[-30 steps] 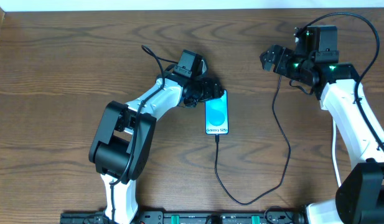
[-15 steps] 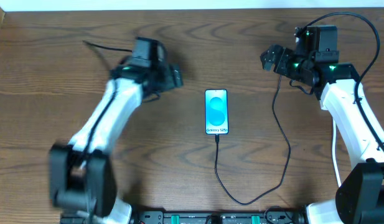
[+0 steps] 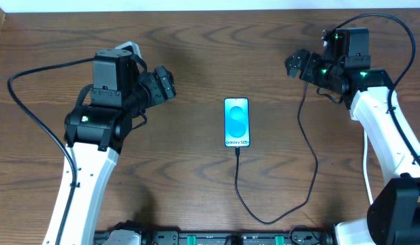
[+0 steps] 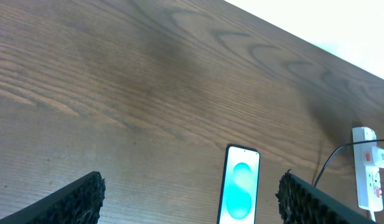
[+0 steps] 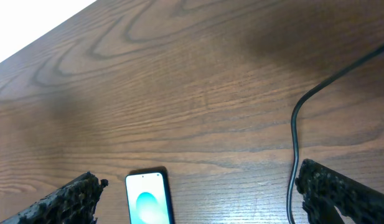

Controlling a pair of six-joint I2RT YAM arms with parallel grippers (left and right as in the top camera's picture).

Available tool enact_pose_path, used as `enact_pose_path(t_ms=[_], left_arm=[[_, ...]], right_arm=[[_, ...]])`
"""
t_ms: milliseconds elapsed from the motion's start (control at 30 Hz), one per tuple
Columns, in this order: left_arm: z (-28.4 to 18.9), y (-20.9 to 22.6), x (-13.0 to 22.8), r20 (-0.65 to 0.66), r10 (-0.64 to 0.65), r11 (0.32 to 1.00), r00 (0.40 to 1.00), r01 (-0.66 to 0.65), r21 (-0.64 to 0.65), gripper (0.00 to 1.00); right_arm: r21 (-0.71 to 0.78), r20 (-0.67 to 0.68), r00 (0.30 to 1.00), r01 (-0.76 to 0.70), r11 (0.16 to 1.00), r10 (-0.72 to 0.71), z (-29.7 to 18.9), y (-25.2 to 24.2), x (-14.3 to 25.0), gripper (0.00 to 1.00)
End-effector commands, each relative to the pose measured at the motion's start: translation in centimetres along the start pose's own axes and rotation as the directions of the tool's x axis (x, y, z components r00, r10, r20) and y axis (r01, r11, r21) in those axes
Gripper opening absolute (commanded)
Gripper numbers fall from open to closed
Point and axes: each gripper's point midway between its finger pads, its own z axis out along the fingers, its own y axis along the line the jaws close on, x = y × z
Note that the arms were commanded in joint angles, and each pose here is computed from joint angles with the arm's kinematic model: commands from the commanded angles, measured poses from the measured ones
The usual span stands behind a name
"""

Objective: Plug charger to phone and switch on socket
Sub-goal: 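Open the left gripper and lift it away from the phone, then move the right gripper to the power strip's switch beside the plug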

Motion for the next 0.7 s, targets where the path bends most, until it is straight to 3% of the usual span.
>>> enact_pose_path(t_ms=[0,233,467,667], left_arm=[[-0.1,0.3,-0.1,0.004,0.015,1.0,1.0,-0.015,-0.013,0.89],[-0.1,0.3,-0.1,0.004,0.015,1.0,1.0,-0.015,-0.013,0.89],[-0.1,0.3,-0.1,0.004,0.015,1.0,1.0,-0.015,-0.013,0.89],[-0.1,0.3,-0.1,0.004,0.015,1.0,1.0,-0.015,-0.013,0.89]], right_arm=[[0.005,0.004,1.0,0.012,1.0,-0.012,-0.3,0.1,-0.1,0.99],[-0.003,-0.047,0.988,0.146,0.989,-0.146,-3.5,0.5,-1.0,0.99],[0.078,0.017,0.981,0.192,0.978,-0.194,-14.2,-0.9,-6.9,0.99],[0.154,0.086,0.976,0.188,0.97,-0.202,-19.7,-4.2,-9.4,0.99]])
